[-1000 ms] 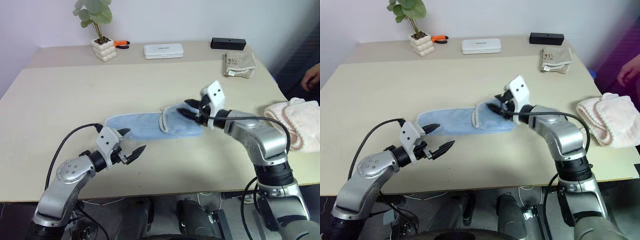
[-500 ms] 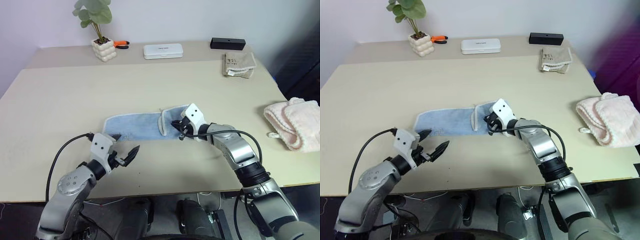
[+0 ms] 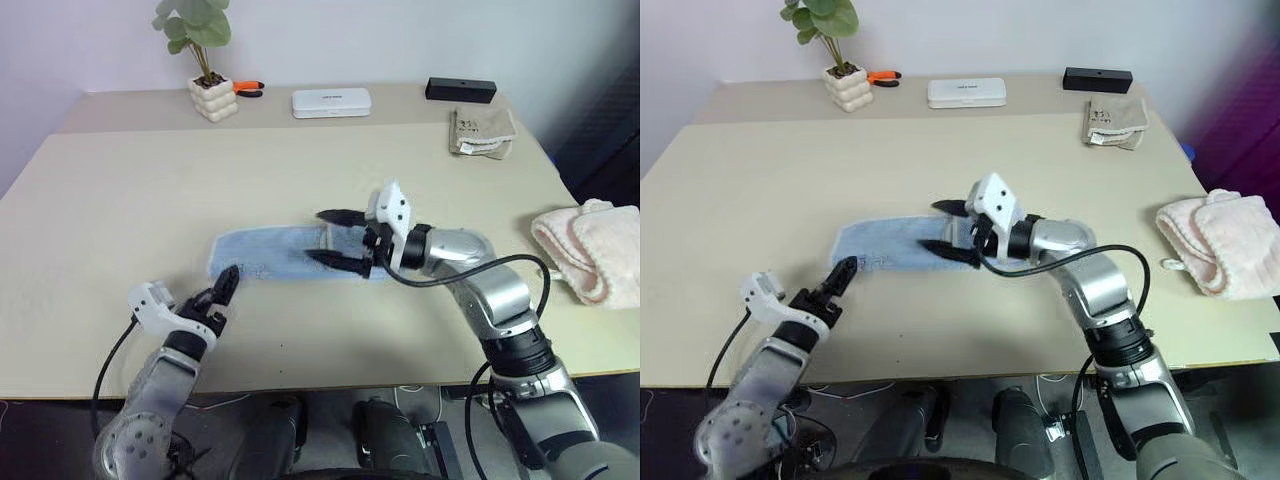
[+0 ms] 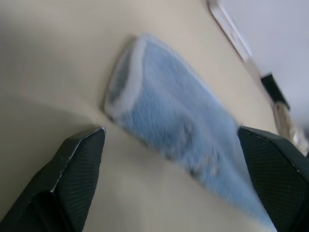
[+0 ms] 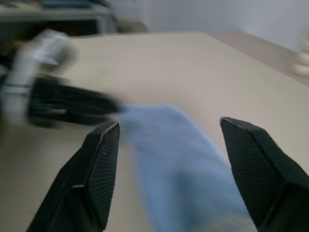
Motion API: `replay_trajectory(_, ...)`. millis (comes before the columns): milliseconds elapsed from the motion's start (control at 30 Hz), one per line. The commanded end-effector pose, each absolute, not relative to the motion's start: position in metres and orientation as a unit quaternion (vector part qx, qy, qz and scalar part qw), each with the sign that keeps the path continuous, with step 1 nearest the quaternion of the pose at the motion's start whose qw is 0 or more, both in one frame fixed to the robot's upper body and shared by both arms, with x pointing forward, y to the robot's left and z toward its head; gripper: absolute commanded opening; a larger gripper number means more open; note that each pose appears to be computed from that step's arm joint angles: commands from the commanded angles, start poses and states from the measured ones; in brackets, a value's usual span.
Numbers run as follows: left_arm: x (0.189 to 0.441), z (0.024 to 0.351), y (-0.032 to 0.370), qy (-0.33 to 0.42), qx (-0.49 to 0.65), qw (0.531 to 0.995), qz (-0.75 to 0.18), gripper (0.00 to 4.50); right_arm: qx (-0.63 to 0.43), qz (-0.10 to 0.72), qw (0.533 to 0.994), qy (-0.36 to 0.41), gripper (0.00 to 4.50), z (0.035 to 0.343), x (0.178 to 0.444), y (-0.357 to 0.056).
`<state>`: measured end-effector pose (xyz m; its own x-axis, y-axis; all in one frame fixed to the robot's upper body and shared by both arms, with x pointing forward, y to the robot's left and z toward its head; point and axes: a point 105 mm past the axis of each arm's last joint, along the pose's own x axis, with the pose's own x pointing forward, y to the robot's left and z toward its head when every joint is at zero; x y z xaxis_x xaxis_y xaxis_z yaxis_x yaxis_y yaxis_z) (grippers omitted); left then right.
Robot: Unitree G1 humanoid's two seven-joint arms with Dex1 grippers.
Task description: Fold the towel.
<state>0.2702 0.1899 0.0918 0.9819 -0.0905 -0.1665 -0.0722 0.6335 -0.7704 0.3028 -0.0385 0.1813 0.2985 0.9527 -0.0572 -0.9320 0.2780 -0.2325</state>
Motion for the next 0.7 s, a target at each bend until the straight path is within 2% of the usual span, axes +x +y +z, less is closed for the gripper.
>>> replay_trajectory(33, 0.28, 0.084, 0.191, 0.125, -0.463, 0.877, 0.013, 4.5, -0.111, 0.596, 0.792, -0.073, 3.47, 0.194, 0.295, -0.032)
replay_trajectory(100, 0.288, 0.085, 0.187, 0.131, -0.473, 0.871, 0.01, 4.5, -0.112, 0.597, 0.791, -0.075, 3.47, 0.194, 0.293, -0.029)
replay_trajectory(200, 0.293, 0.086, 0.184, 0.136, -0.474, 0.87, 0.006, 3.66, -0.111, 0.596, 0.792, -0.075, 3.53, 0.195, 0.292, -0.029)
replay_trajectory(433, 0.305, 0.103, 0.192, 0.098, -0.479, 0.872, -0.001, 0.14, -0.124, 0.586, 0.798, -0.069, 3.53, 0.192, 0.292, -0.033)
replay_trajectory(533, 0.306, 0.115, 0.203, 0.059, -0.467, 0.882, 0.003, 0.01, -0.125, 0.583, 0.8, -0.067, 3.53, 0.191, 0.291, -0.034)
replay_trajectory(600, 0.302, 0.137, 0.236, -0.004, -0.418, 0.908, 0.029, 0.01, -0.129, 0.575, 0.806, -0.058, 3.53, 0.187, 0.293, -0.038)
replay_trajectory(667, 0.291, 0.163, 0.273, -0.055, -0.311, 0.948, 0.046, 0.01, -0.16, 0.54, 0.826, -0.011, 3.53, 0.166, 0.304, -0.054)
replay_trajectory(700, 0.288, 0.173, 0.279, -0.066, -0.277, 0.958, 0.037, 0.01, -0.176, 0.529, 0.83, 0.006, 3.53, 0.156, 0.307, -0.061)
